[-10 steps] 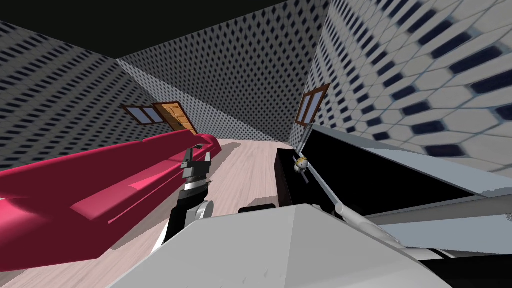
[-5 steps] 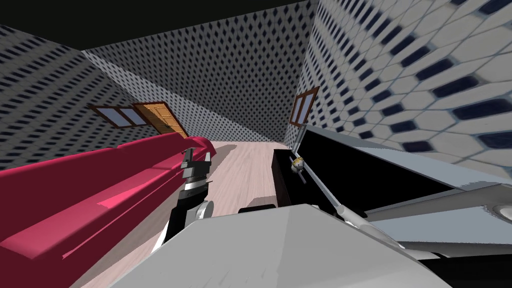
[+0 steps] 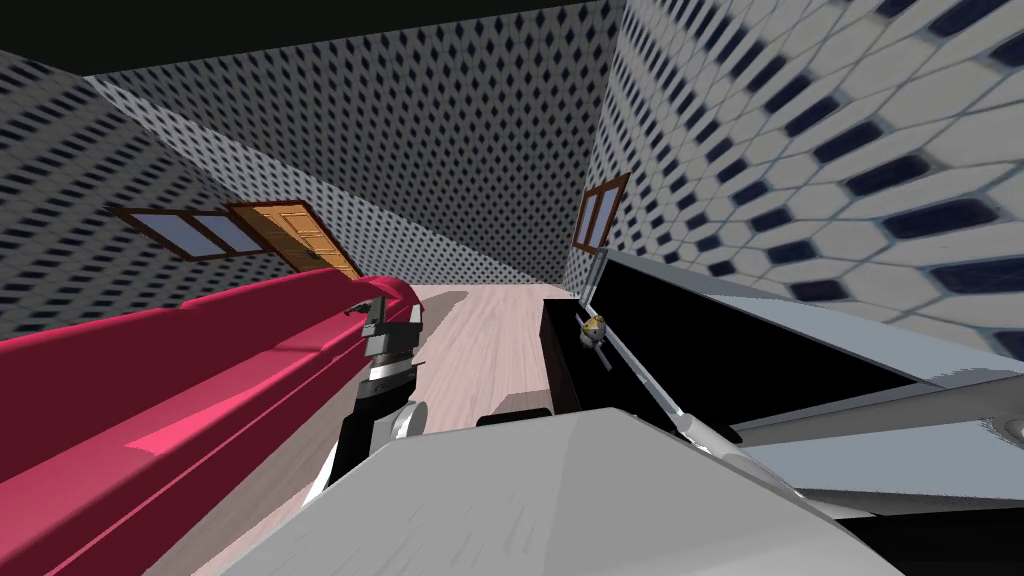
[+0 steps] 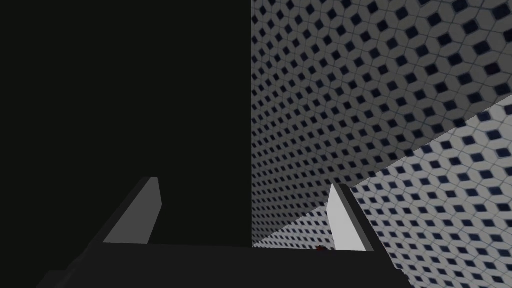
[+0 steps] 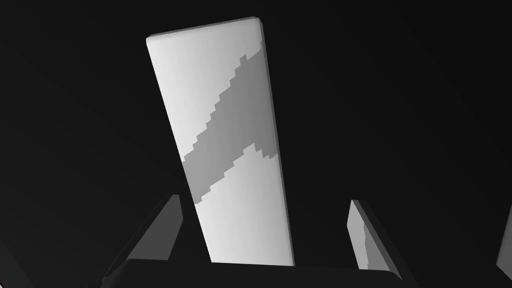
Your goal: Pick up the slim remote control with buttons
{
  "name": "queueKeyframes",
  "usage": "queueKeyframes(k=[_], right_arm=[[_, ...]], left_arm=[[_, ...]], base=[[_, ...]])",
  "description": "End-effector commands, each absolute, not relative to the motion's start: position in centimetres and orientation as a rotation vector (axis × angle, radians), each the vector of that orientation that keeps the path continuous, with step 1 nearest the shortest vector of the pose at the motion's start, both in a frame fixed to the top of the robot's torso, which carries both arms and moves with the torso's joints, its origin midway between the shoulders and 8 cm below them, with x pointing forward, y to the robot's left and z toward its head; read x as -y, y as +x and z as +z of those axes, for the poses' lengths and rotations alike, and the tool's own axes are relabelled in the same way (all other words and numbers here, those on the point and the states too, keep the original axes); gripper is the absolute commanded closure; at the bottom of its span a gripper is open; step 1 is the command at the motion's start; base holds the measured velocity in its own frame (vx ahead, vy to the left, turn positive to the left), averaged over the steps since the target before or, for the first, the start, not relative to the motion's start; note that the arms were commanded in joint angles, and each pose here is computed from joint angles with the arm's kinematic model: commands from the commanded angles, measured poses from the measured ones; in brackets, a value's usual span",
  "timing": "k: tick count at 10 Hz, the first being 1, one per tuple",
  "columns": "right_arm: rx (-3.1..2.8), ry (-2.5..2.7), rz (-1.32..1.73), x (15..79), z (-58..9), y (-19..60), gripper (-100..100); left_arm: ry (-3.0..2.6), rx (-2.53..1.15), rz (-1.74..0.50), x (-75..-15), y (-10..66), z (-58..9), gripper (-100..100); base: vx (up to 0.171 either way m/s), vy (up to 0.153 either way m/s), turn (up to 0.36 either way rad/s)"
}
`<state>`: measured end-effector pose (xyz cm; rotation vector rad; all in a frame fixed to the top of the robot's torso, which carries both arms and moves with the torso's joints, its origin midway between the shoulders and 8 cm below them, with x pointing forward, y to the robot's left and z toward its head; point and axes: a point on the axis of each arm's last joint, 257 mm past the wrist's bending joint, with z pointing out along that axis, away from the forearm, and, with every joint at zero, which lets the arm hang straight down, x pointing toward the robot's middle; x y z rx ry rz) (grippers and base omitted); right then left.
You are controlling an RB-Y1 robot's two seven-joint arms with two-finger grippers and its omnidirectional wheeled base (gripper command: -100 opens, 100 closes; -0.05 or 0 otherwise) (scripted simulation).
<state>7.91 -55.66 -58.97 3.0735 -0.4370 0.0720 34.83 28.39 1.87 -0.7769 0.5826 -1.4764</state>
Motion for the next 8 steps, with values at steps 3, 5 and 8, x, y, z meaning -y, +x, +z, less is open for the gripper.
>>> queueKeyframes(k=[3,5,8], right_arm=[[0.367,3.084,0.068,55.4,-59.4,7.2,-100],[0.332,3.09,0.066,55.2,-59.7,6.7,-100],[0.274,3.099,0.062,54.8,-60.0,6.1,-100]], left_arm=[[-0.777,-0.583,-1.476,-28.4,34.8,1.9,0],[-0.777,-0.583,-1.476,-28.4,34.8,1.9,0],[-0.777,-0.583,-1.476,-28.4,34.8,1.9,0]], base=[[0.091,0.001,-0.123],[0.105,0.01,-0.136],[0.054,-0.001,-0.091]])
